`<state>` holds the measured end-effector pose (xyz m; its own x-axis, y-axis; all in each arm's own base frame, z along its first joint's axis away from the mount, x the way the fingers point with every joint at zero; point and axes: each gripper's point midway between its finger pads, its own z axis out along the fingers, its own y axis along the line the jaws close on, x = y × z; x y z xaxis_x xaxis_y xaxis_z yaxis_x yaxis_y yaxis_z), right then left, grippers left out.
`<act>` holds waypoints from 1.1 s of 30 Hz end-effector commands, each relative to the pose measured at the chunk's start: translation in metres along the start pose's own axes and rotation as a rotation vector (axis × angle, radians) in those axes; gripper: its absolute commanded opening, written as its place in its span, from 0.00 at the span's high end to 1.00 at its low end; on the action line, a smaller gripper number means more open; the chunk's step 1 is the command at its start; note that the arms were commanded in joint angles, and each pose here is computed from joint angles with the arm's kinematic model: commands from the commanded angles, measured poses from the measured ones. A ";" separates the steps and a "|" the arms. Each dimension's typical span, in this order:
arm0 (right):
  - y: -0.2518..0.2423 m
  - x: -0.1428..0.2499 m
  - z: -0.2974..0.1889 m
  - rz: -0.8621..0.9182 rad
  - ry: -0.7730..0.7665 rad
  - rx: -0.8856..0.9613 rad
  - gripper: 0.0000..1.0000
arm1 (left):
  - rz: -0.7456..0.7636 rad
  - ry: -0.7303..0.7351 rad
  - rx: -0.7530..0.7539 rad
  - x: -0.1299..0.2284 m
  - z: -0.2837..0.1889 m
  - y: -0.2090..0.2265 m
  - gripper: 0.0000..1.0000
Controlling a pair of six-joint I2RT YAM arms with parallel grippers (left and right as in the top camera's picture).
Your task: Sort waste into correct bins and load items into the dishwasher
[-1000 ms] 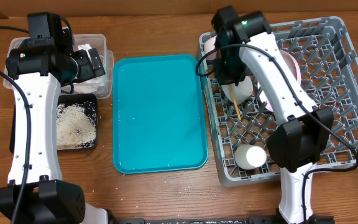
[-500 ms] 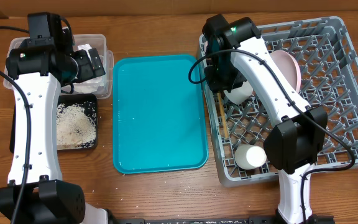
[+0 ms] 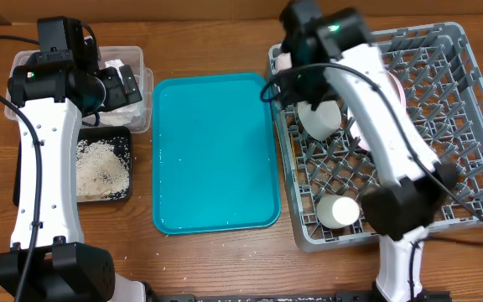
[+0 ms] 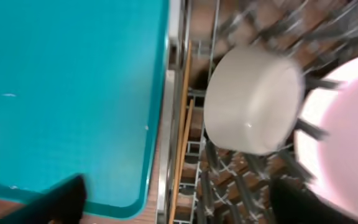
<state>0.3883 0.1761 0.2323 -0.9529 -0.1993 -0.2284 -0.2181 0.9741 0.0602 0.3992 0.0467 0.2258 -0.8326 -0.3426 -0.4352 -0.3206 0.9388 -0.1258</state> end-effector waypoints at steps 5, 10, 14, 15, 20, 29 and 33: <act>-0.006 0.026 -0.170 0.017 -0.428 -0.081 0.00 | -0.011 -0.023 0.003 -0.004 -0.008 -0.001 0.00; -0.024 0.043 -0.206 0.037 -0.534 -0.028 0.00 | -0.011 -0.023 0.003 -0.004 -0.008 -0.001 0.00; -0.055 0.059 -0.229 0.207 -0.604 0.021 0.00 | -0.011 -0.023 0.003 -0.004 -0.008 -0.001 0.00; -0.059 0.064 -0.231 0.209 -0.607 0.029 0.00 | -0.011 -0.023 0.003 -0.004 -0.008 -0.001 0.00; -0.079 0.082 -0.221 0.237 -0.567 0.073 0.00 | -0.011 -0.023 0.003 -0.004 -0.008 -0.002 0.00; -0.101 0.089 -0.200 0.208 -0.802 0.029 0.00 | -0.011 -0.023 0.003 -0.004 -0.008 -0.001 0.00; -0.114 0.104 -0.170 0.223 -0.919 0.039 0.00 | -0.011 -0.023 0.003 -0.004 -0.008 -0.001 0.00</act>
<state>0.2916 0.0272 0.3919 -0.4423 0.1627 -0.8820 0.0074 0.9840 0.1778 0.3994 0.0471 0.2261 -0.8319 -0.3425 -0.4366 -0.3212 0.9388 -0.1244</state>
